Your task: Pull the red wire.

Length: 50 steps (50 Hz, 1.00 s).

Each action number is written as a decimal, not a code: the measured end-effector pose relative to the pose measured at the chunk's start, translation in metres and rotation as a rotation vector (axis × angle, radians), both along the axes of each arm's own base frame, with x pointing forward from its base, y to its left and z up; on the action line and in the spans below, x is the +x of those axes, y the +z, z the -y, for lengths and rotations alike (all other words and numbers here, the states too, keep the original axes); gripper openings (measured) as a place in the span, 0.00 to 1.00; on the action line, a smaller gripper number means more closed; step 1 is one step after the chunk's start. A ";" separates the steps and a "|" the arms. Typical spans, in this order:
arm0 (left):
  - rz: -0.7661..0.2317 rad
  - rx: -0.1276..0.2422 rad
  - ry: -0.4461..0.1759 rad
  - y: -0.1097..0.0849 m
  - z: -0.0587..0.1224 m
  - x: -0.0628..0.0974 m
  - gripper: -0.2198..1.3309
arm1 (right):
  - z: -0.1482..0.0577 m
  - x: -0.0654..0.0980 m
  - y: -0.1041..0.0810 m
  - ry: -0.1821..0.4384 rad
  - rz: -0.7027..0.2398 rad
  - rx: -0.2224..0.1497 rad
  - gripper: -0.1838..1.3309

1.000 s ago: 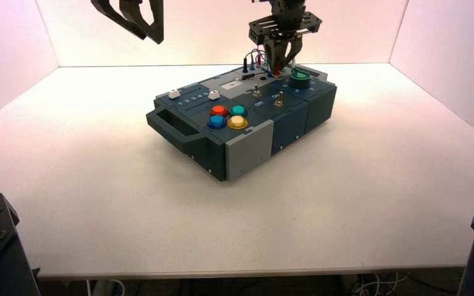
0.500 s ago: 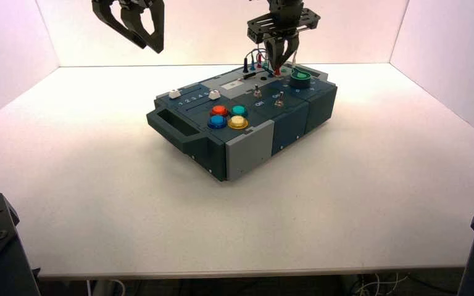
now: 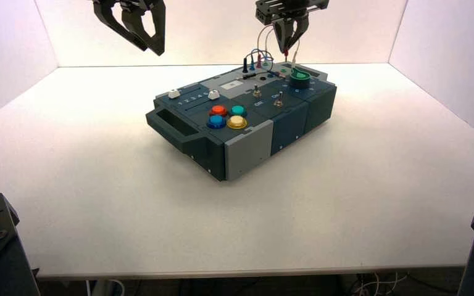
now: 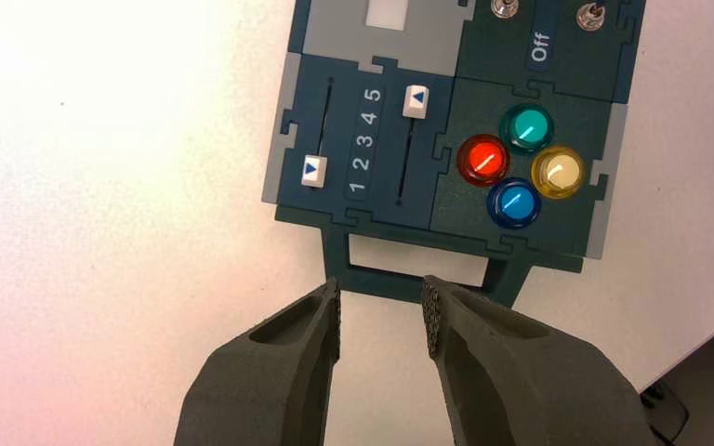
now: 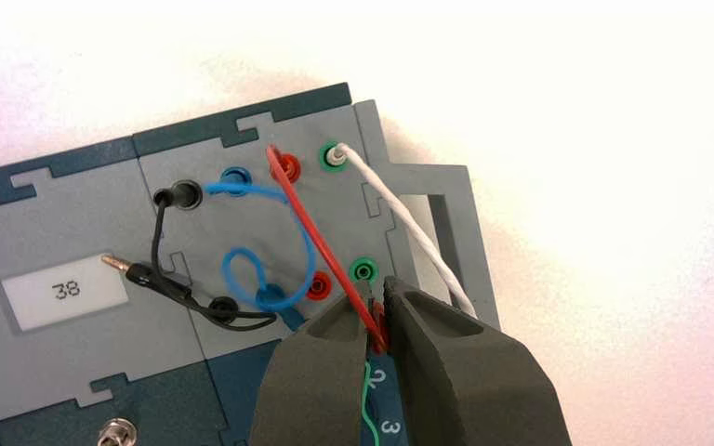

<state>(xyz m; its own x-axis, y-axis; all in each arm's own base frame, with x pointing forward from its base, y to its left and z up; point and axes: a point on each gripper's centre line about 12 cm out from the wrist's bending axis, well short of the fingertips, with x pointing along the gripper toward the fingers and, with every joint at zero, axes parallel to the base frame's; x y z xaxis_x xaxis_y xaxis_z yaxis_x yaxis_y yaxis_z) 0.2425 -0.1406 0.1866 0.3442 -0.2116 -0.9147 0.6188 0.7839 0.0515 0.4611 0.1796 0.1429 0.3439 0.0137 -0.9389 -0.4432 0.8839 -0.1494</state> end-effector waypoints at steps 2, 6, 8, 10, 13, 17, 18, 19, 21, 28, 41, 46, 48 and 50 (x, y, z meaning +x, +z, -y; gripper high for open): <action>0.001 0.001 -0.001 0.000 0.000 0.000 0.77 | 0.000 -0.001 -0.001 0.003 -0.005 -0.007 0.12; -0.002 0.003 0.001 -0.001 -0.001 0.000 0.77 | 0.001 -0.002 -0.002 0.004 -0.009 -0.013 0.12; -0.005 0.003 0.000 -0.001 0.000 0.000 0.77 | 0.001 -0.003 -0.003 0.003 -0.012 -0.014 0.13; -0.006 0.005 -0.001 -0.001 0.000 0.000 0.77 | 0.002 -0.003 -0.003 0.003 -0.013 -0.016 0.14; -0.011 0.006 0.001 -0.002 -0.001 0.000 0.77 | 0.002 -0.004 -0.005 0.003 -0.018 -0.019 0.30; -0.011 0.008 -0.001 -0.002 0.000 0.000 0.76 | 0.003 -0.005 -0.007 0.004 -0.024 -0.022 0.57; -0.012 0.007 0.000 -0.002 0.000 0.000 0.76 | 0.003 -0.006 -0.007 0.003 -0.027 -0.022 0.60; -0.012 0.007 0.000 -0.002 0.000 0.000 0.76 | 0.003 -0.006 -0.007 0.004 -0.030 -0.024 0.62; -0.011 0.008 -0.001 -0.002 0.000 0.000 0.76 | 0.003 -0.007 -0.008 0.005 -0.034 -0.026 0.61; -0.016 0.009 -0.002 -0.003 0.000 -0.001 0.76 | 0.004 -0.013 -0.002 0.007 -0.033 -0.027 0.62; -0.023 0.015 -0.010 -0.005 0.002 -0.001 0.76 | 0.006 -0.039 0.031 0.025 0.003 -0.011 0.63; -0.027 0.017 -0.010 -0.006 0.002 -0.001 0.76 | 0.005 -0.053 0.046 0.039 0.022 -0.004 0.63; -0.029 0.018 -0.010 -0.007 0.002 -0.001 0.76 | 0.005 -0.062 0.054 0.049 0.033 0.001 0.63; -0.029 0.017 -0.011 -0.007 0.003 -0.002 0.76 | 0.005 -0.076 0.063 0.062 0.043 0.007 0.63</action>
<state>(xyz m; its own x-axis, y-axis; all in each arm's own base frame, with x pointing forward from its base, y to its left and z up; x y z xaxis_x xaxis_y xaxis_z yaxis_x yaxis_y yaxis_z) 0.2409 -0.1431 0.1801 0.3150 -0.1997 -0.9278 0.6288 0.7762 0.0464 0.3855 0.1744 0.2057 0.3818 0.0429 -0.9232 -0.4904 0.8561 -0.1631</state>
